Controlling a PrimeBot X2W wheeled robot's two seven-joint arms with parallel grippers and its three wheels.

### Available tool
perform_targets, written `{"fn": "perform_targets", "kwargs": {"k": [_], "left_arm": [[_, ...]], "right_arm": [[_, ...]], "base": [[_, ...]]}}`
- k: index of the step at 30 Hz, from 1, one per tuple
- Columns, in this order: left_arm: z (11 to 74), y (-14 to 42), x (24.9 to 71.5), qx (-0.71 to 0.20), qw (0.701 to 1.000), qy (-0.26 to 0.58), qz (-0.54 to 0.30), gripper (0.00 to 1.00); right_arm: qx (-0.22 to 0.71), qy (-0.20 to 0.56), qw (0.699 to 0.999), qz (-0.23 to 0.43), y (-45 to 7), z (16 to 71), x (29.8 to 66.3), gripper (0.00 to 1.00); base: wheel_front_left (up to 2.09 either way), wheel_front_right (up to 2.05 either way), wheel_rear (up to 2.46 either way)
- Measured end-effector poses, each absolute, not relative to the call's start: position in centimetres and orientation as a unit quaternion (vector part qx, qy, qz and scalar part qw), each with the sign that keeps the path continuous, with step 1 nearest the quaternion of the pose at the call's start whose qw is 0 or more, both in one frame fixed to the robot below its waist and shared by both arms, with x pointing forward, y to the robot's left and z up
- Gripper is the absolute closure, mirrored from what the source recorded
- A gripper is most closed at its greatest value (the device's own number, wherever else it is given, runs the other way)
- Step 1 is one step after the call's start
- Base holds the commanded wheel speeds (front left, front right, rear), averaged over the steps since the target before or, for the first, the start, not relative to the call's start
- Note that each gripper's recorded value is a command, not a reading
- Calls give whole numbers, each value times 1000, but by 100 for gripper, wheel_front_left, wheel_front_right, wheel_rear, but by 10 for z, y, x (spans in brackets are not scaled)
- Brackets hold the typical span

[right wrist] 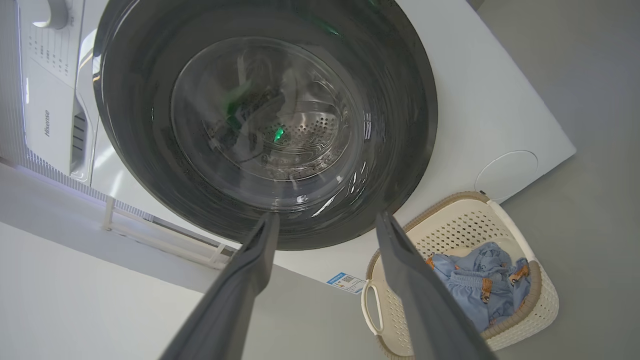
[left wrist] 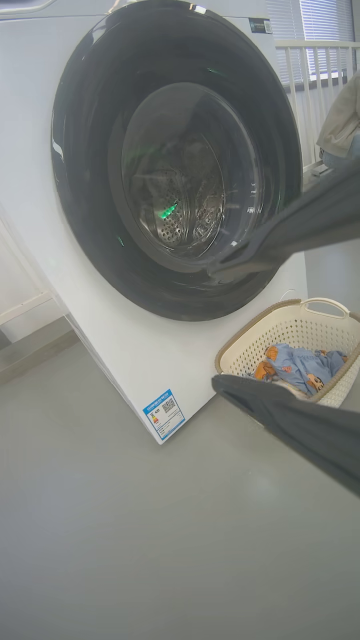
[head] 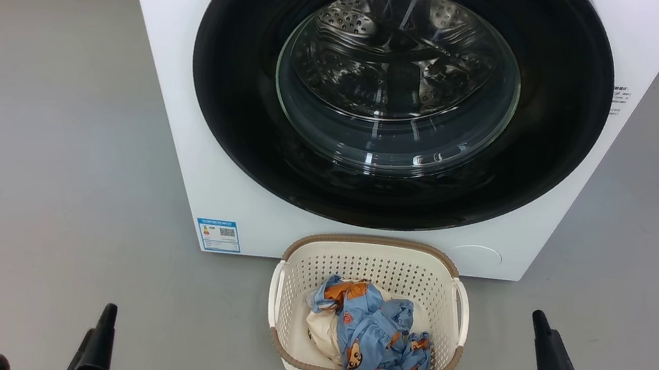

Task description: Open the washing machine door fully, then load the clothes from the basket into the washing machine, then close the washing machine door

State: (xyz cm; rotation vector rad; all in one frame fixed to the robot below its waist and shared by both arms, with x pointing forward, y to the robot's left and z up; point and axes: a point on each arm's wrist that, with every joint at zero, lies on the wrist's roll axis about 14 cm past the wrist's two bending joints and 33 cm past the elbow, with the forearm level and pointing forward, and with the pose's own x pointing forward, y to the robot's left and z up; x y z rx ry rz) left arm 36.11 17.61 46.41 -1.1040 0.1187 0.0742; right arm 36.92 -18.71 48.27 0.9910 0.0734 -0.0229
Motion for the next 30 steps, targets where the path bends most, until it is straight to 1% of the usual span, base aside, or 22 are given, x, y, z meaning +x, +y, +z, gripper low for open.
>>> {"fn": "perform_targets", "kwargs": {"k": [1,12,19,27,30], "left_arm": [[464,175,361,-508,859,57,32,0],[468,177,358,-417,907,53,21,0],[466,178,355,-360,931,55,14,0],[468,180,353,-303,952,50,7,0],[466,182,351,-266,963,54,1,0]], "right_arm": [[461,36,886,-8,-186,483,369,0],[386,39,922,-1,-186,480,367,0],[339,49,940,2,-185,474,365,0],[287,49,957,6,-186,472,364,0],[263,48,964,9,-186,471,364,0]], "base": [[0,0,0],[0,0,0],[0,0,0],[0,0,0],[0,0,0]]}}
